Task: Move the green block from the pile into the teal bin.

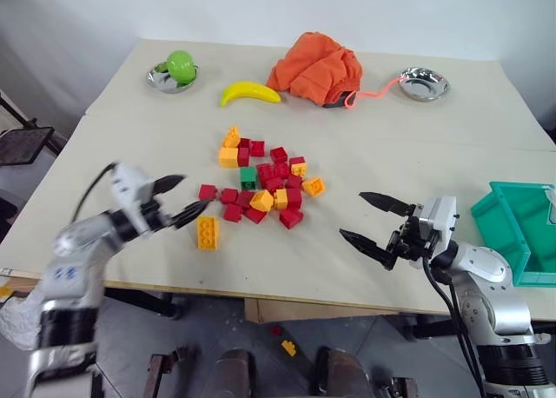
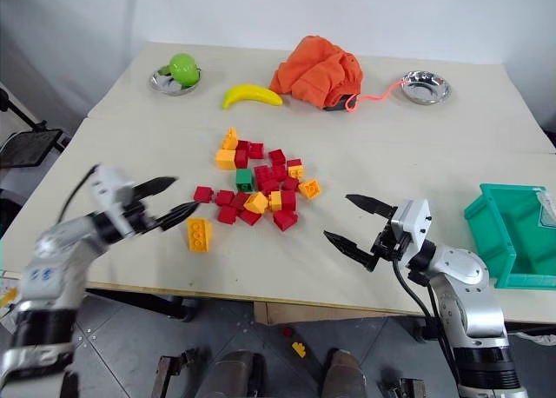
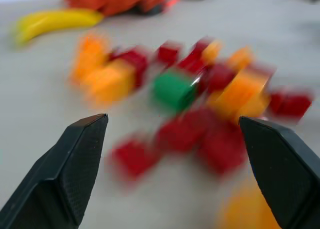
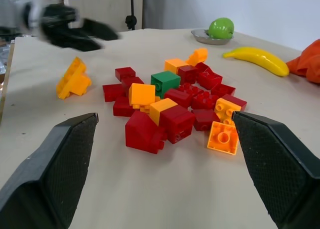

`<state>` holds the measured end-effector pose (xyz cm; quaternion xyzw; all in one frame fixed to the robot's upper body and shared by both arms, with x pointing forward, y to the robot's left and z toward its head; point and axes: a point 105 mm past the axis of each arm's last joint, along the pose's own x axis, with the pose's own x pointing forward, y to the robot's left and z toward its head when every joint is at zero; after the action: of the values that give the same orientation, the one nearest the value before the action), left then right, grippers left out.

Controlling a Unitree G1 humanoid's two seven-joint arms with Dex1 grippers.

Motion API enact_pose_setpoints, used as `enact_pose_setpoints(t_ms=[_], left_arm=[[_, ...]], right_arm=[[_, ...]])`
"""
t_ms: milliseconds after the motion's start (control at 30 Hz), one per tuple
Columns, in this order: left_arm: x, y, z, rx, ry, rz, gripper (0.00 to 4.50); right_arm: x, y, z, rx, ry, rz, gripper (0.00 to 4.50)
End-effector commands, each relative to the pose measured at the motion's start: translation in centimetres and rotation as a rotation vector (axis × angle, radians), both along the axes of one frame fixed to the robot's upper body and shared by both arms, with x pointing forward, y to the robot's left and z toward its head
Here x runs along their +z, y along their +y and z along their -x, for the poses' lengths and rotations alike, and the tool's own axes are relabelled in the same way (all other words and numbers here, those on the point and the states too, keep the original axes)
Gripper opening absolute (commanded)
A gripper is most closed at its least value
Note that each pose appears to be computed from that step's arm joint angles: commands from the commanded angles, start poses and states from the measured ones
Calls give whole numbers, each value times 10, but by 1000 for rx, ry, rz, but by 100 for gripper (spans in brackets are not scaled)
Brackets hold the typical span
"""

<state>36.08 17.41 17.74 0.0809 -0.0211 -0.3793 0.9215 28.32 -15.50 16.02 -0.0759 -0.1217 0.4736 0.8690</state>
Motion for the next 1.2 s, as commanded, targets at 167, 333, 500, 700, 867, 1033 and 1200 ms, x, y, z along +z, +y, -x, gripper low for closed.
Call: enact_pose_setpoints(t_ms=[167,333,500,700,867,1033,1200], left_arm=[[-22,-20,-45,134,146,-119,445],[-38,-25,-54,144,246,-156,445],[-43,-31,-59,120,267,-154,387],[-35,-38,-63,66,210,-110,253],[23,-38,-55,-120,-12,-51,253],[60,-76,-28,-466,-127,-121,253],[34,-171,-2,-816,-117,-241,253]], right_arm=[[10,3,10,-24,-57,-12,450],[10,0,19,-73,-64,-20,450],[6,0,23,-94,-58,-21,450],[5,-1,25,-116,-64,-21,450],[8,-8,28,-148,-75,-10,450],[10,-19,35,-205,-84,2,450],[2,-43,53,-309,-65,67,450]])
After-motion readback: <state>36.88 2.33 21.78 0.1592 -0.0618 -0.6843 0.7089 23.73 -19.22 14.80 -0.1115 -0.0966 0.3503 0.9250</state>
